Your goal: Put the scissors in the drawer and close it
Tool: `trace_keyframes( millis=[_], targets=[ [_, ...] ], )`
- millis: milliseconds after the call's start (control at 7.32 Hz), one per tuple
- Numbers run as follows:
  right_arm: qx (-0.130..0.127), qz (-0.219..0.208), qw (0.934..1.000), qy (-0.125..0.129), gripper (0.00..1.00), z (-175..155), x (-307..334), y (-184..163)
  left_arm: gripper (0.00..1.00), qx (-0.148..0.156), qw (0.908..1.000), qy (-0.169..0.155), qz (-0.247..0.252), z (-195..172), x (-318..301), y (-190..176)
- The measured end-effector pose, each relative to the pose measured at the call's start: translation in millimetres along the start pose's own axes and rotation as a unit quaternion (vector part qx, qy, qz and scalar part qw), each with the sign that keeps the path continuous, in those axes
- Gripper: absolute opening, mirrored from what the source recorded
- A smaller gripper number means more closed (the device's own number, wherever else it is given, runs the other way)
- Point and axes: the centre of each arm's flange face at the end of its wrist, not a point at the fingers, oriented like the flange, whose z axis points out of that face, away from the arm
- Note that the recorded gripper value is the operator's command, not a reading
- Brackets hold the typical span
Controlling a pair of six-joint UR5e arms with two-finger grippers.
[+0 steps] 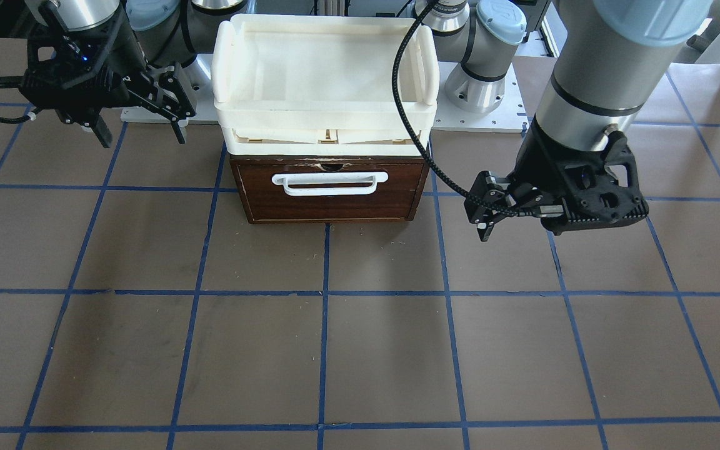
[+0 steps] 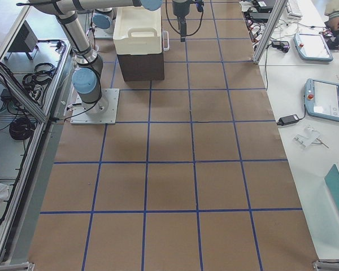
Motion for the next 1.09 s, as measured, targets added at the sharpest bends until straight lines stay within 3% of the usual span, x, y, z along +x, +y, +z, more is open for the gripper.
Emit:
trace_keyframes(
  millis=[410, 1093],
  targets=[
    [0.0, 0.0, 1.0, 0.0, 1.0, 0, 0, 0, 1.0, -0.017, 0.9997, 0.004, -0.016, -6, -43, 13],
    [0.0, 0.0, 1.0, 0.0, 1.0, 0, 0, 0, 1.0, -0.02, 0.9997, 0.005, -0.011, -10, -46, 57]
  ],
)
